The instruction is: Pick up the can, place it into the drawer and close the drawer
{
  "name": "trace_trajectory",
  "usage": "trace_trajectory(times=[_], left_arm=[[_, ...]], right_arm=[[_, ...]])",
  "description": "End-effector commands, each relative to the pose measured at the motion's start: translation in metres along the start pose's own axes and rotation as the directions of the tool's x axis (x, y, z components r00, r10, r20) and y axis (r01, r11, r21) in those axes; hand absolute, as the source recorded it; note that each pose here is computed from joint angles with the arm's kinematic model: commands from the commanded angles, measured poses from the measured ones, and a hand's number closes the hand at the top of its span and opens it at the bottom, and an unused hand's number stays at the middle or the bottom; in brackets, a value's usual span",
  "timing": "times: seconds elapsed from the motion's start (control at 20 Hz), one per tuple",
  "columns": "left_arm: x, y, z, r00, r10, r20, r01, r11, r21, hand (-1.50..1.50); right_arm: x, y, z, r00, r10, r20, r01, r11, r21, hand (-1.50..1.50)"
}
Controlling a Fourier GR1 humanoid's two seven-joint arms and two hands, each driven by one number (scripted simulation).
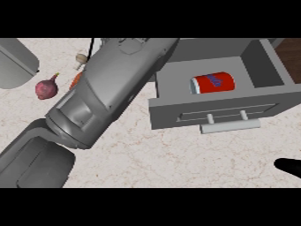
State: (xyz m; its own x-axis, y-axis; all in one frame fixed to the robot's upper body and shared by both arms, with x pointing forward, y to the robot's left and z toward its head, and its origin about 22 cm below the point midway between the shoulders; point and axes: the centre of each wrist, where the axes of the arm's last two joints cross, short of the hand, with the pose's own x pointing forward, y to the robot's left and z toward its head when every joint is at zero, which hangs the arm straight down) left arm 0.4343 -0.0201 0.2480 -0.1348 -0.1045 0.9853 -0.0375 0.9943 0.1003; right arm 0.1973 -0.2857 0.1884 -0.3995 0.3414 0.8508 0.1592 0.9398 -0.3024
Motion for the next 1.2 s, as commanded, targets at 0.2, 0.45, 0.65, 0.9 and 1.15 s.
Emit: trace_trajectory(times=[0.2,0.45,0.65,0.9,1.15], left_arm=[[0.016,-0.002,0.000,0.995,0.102,0.004,-0.102,0.995,0.008,-1.50],[0.018,-0.003,-0.001,0.996,0.090,0.008,-0.090,0.996,-0.001,-1.50],[0.013,-0.002,-0.002,0.997,0.073,0.031,-0.073,0.997,-0.009,-1.50],[0.028,-0.003,-0.002,0.997,0.060,0.044,-0.060,0.998,-0.008,-1.50],[0.014,0.004,-0.005,0.997,0.071,0.017,-0.071,0.997,-0.012,-1.50]], right_arm=[[-0.008,0.014,-0.019,0.960,0.268,0.081,-0.275,0.957,0.089,-1.50],[-0.021,0.044,-0.035,0.901,0.418,0.121,-0.429,0.898,0.097,-1.50],[-0.045,0.059,-0.062,0.852,0.508,0.130,-0.522,0.843,0.128,-1.50],[-0.080,0.090,-0.065,0.783,0.604,0.147,-0.622,0.762,0.181,-1.50],[-0.100,0.121,-0.090,0.705,0.687,0.174,-0.709,0.681,0.185,-1.50]])
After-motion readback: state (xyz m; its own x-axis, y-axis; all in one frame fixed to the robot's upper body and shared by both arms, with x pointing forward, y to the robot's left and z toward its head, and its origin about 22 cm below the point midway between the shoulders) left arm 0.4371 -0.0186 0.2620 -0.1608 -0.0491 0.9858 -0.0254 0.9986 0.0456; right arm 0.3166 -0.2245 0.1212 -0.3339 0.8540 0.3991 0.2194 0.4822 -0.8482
